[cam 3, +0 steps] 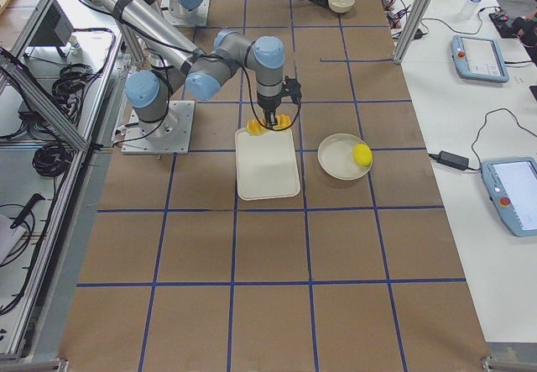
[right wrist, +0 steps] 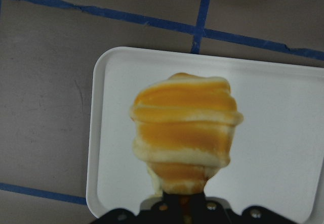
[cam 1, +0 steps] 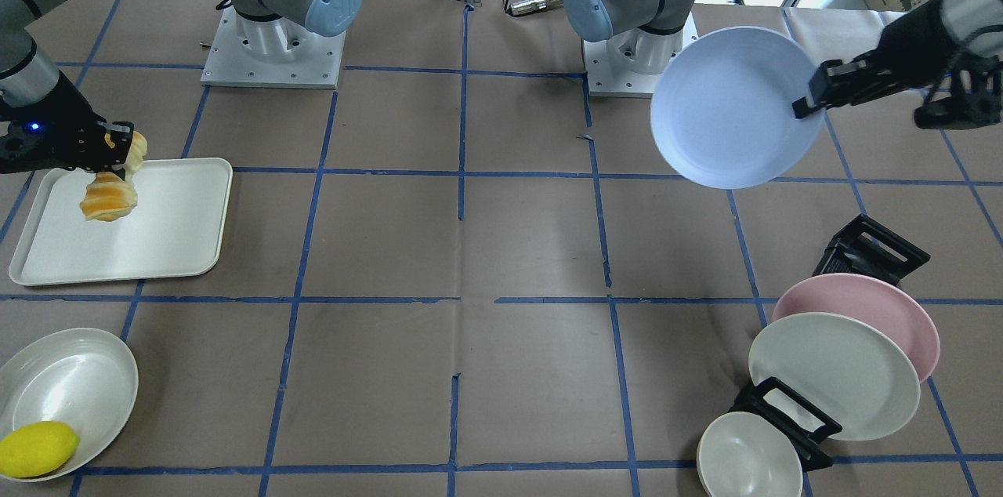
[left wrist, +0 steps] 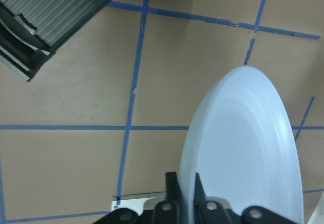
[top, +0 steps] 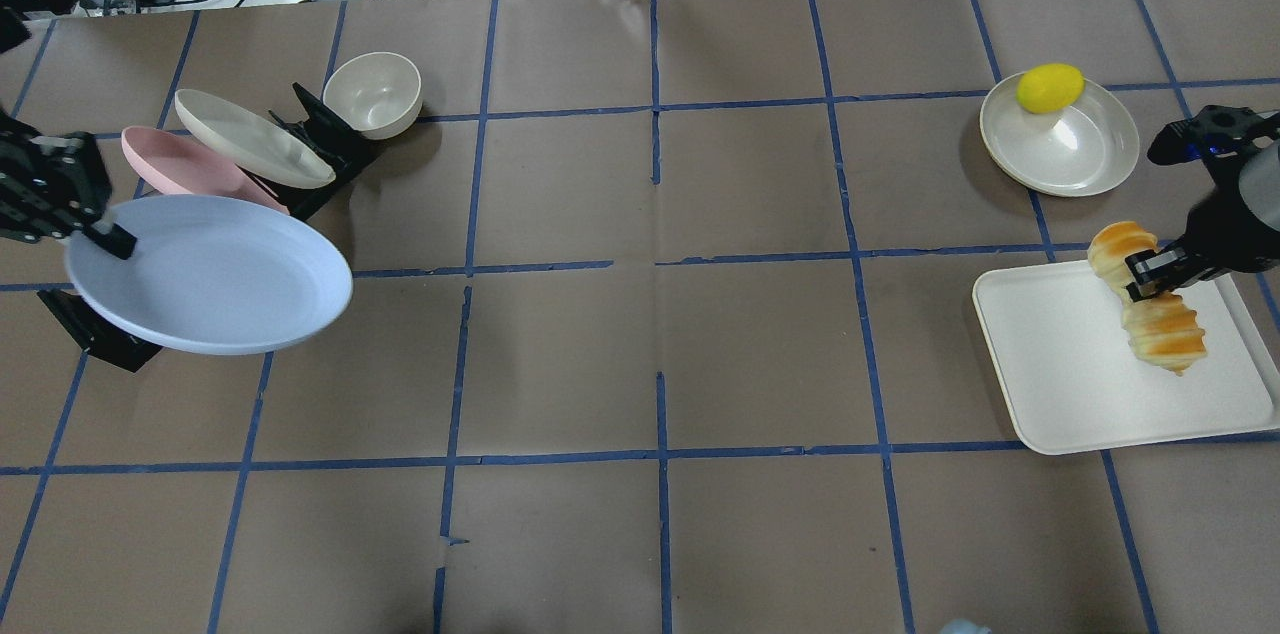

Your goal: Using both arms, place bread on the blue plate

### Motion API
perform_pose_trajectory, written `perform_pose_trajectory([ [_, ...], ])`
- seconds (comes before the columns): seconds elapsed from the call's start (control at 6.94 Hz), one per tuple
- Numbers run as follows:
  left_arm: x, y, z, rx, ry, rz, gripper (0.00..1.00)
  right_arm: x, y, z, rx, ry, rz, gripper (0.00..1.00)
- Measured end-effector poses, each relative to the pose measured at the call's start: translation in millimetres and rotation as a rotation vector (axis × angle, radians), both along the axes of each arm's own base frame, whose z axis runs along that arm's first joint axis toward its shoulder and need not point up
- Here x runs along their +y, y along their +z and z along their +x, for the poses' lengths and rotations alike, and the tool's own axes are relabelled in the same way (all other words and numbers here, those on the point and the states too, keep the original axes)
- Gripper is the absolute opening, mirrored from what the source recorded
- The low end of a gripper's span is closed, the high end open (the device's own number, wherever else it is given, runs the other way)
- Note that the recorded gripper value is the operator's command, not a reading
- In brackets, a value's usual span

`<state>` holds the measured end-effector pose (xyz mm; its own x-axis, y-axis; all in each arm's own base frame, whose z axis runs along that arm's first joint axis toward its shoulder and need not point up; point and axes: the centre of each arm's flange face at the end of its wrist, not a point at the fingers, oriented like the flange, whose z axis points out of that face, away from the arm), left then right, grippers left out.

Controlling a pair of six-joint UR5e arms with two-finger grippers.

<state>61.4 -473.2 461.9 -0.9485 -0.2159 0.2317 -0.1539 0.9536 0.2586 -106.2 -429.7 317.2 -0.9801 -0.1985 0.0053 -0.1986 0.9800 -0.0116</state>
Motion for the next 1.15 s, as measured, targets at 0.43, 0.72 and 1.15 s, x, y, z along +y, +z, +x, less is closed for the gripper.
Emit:
perform_pose_trajectory([
  [0.43, -36, -58, -124, 0.049, -0.009, -0.021, 0.05, 1, 11, 7, 0.001, 0.003, -0.018, 0.04],
  [0.72, -63, -113, -183, 0.083, -0.081, 0.009, 0.06, -13, 43, 44, 0.009, -0.036, -0.043, 0.04],
  [1.15, -89, -171, -232, 0.12, -0.101, 0.002, 0.06, -37, 95, 123, -0.013, -0.114, -0.021, 0.04],
])
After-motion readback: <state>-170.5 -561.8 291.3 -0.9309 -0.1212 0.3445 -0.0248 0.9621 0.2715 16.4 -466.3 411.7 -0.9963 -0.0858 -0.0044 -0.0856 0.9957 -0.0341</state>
